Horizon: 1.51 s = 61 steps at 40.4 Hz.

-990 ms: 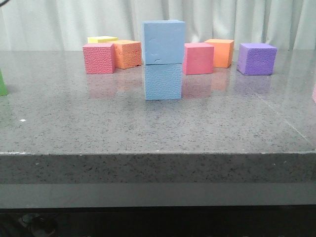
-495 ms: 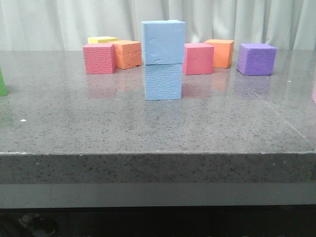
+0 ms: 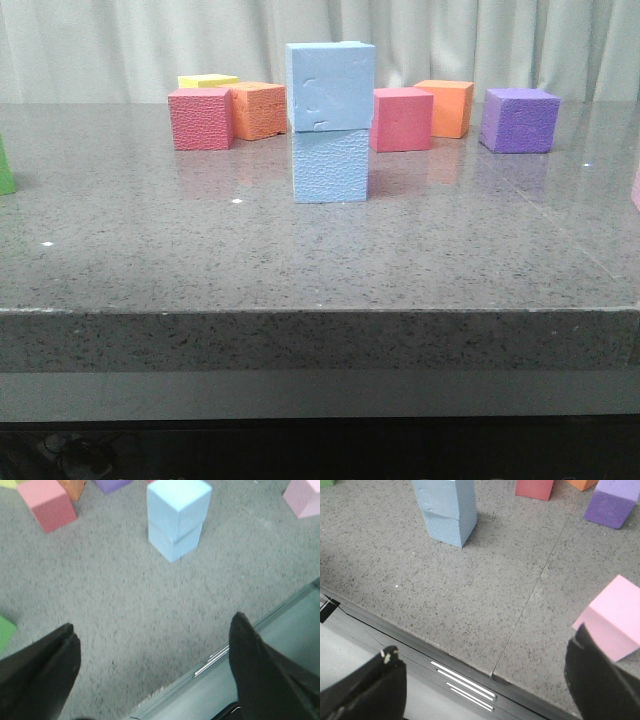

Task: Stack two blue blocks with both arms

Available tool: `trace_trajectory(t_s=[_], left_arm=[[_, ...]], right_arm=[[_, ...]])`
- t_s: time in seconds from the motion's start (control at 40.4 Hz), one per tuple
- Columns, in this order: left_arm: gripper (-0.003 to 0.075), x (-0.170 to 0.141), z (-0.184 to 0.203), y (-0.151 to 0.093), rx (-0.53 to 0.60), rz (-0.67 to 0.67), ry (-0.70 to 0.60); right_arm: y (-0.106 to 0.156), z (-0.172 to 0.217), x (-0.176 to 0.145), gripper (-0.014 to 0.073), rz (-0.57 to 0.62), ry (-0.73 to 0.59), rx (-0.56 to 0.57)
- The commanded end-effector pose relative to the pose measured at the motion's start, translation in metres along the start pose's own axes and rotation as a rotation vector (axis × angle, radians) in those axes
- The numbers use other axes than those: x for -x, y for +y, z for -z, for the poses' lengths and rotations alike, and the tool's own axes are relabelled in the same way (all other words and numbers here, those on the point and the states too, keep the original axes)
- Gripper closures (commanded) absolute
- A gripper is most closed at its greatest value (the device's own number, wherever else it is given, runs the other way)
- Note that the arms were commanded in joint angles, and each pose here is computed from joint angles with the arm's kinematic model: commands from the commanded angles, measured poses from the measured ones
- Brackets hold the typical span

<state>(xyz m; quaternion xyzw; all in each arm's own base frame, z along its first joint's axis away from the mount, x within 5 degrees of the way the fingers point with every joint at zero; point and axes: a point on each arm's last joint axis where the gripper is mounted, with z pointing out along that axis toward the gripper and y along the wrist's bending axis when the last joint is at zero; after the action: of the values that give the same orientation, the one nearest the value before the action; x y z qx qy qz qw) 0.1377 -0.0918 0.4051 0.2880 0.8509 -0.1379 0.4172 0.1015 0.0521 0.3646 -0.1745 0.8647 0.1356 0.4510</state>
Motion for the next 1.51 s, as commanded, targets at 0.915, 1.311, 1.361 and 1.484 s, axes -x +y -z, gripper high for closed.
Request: trace_trajectory(t_s=[0.915, 1.311, 1.361, 1.484], left_arm=[[0.0738, -0.039, 0.012, -0.005, 0.002, 0.034, -0.235], [0.0738, -0.047, 0.012, 0.001, 0.052, 0.038, -0.276], [0.0738, -0.054, 0.012, 0.005, 0.098, 0.048, -0.322], [0.0738, -0.089, 0.014, 0.018, 0.255, 0.101, -0.477]], right_arm=[[-0.001, 0.008, -0.013, 0.0664, -0.005, -0.188, 0.009], [-0.001, 0.008, -0.013, 0.0664, -0.006, -0.188, 0.01], [-0.001, 0.008, -0.013, 0.0664, -0.006, -0.188, 0.01], [-0.001, 0.008, -0.013, 0.0664, -0.006, -0.188, 0.01]])
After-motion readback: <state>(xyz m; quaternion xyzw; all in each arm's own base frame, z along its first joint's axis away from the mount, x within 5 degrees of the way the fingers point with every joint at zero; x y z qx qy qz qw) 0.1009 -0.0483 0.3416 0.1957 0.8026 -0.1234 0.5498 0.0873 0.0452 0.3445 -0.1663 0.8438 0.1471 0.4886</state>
